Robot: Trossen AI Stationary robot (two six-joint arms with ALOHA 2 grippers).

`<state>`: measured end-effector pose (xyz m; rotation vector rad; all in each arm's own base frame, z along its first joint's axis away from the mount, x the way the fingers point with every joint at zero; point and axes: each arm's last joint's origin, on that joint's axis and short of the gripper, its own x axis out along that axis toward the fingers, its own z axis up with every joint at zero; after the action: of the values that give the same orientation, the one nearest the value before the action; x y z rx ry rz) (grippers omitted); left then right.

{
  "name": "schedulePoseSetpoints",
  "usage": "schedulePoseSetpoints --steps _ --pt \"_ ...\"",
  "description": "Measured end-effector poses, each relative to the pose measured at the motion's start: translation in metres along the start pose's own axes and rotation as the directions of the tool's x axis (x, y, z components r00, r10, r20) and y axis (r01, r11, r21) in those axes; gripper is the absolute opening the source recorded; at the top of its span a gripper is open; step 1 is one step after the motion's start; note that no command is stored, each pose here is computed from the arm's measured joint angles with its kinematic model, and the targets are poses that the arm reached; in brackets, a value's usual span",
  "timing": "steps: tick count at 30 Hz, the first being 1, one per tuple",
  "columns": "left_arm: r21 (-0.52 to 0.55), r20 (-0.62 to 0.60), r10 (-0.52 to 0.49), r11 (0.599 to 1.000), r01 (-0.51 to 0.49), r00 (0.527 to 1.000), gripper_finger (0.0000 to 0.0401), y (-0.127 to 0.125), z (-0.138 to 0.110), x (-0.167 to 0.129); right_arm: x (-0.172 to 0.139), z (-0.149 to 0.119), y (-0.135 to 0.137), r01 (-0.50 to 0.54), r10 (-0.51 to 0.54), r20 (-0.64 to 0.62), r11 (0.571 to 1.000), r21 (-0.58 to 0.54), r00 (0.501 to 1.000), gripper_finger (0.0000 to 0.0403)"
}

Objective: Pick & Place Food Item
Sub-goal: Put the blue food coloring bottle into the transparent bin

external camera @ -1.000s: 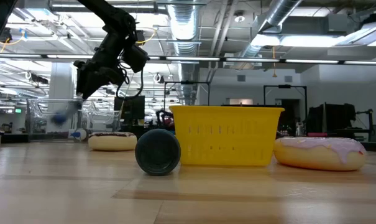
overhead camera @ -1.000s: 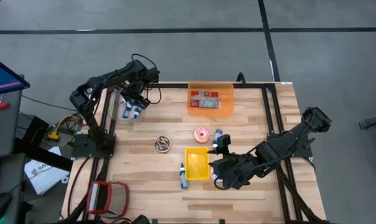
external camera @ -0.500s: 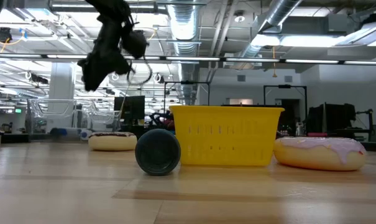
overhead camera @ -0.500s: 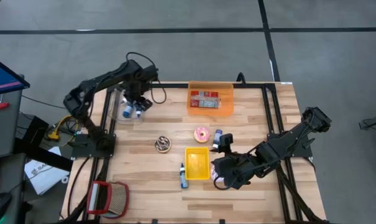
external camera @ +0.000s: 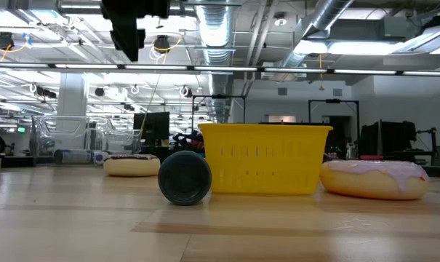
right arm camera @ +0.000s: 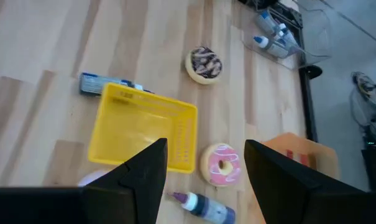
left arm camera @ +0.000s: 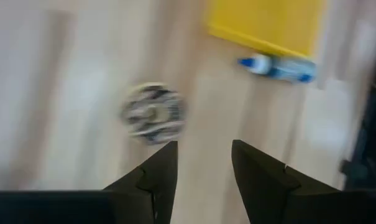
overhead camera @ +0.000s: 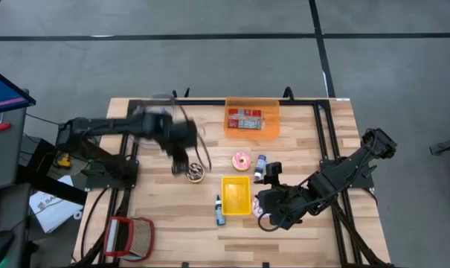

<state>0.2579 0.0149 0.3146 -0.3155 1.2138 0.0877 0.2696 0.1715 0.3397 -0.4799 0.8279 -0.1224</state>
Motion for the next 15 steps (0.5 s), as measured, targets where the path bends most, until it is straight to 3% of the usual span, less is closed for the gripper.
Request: schedulePoseSetpoints --steps 7,10,15 --pt "0.127 0.037 0.067 0.989 -0.071 0.997 0.0148 -0.057 -0.026 0.037 0.015 0.003 0.024 -0.198 0.195 0.058 0.979 0.047 0.979 0.0207" --pt "0.189 0.106 0.005 0.982 -0.025 0.994 0.0148 -0.076 -0.033 0.052 0.028 -0.005 0.035 -0.267 0.263 0.062 0.961 0.071 0.963 0.0207" --pt "0.32 0.205 -0.127 0.946 0.057 0.97 0.0155 -0.1 -0.052 0.082 0.032 -0.014 0.044 -0.272 0.269 0.04 0.953 0.137 0.962 0.0207"
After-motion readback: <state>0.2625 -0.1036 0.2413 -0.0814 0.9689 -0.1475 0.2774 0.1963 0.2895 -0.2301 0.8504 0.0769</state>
